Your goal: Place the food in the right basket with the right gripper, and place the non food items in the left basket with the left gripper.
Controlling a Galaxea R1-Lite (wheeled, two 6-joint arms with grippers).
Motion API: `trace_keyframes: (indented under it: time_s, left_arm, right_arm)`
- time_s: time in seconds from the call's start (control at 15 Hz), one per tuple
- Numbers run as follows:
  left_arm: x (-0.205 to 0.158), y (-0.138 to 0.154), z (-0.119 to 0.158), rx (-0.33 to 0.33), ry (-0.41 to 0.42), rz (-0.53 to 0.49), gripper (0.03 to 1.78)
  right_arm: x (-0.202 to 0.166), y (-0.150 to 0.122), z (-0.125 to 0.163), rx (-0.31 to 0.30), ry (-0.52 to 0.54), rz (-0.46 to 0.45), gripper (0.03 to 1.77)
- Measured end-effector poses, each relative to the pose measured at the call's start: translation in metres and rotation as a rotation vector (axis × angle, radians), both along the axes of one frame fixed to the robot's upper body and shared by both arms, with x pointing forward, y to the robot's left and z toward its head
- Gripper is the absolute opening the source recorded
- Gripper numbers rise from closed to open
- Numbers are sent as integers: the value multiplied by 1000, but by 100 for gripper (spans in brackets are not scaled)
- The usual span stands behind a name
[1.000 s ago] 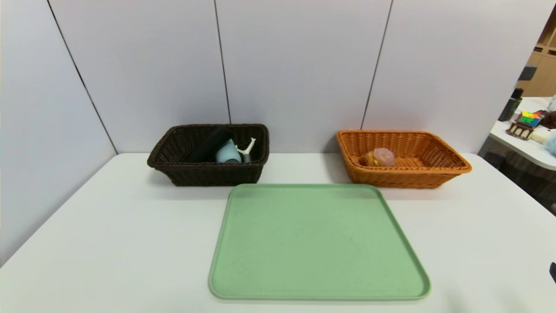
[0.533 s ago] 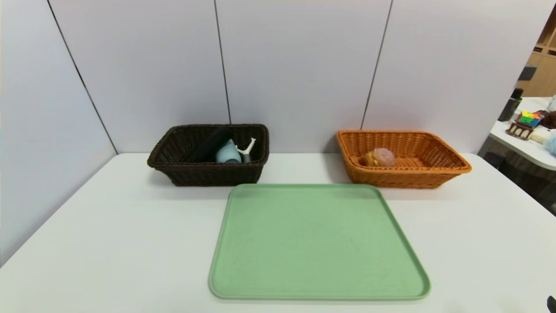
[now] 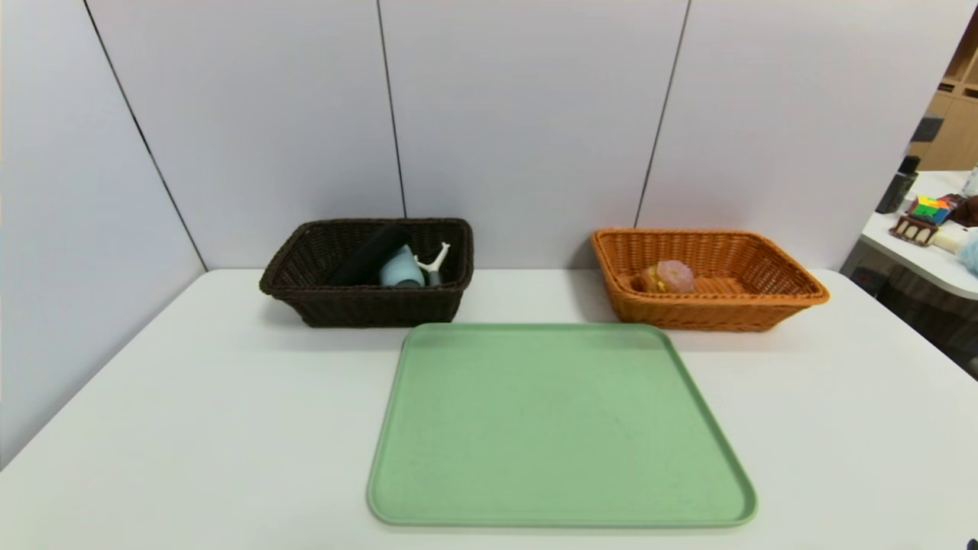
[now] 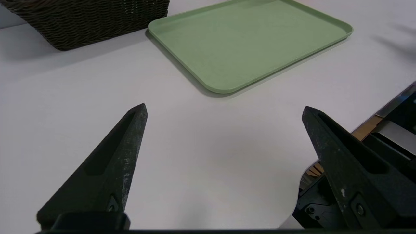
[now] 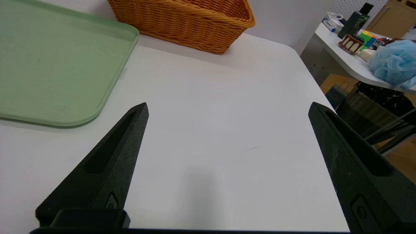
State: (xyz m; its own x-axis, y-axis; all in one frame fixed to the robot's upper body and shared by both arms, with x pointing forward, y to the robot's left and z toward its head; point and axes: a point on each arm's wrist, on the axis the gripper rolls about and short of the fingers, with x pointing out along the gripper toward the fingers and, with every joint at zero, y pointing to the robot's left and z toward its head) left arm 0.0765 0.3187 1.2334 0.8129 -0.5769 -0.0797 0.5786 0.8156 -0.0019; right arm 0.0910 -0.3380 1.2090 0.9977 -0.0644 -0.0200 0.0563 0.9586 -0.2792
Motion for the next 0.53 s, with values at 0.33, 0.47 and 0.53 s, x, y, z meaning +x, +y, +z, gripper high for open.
trace_keyframes:
  time_s: [0.33,0.47,0.53]
  left_arm:
    - [-1,0,-4,-5,1,-7,169]
    - [-1,1,-10,-2,6,19,169]
    - [-1,1,-13,0,11,41,169]
  right_arm:
    - [-3,0,-1,4,-18,-12,169]
    - [-4,0,-4,8,-6,-11,169]
    - [-5,0,-4,9,-12,-10,169]
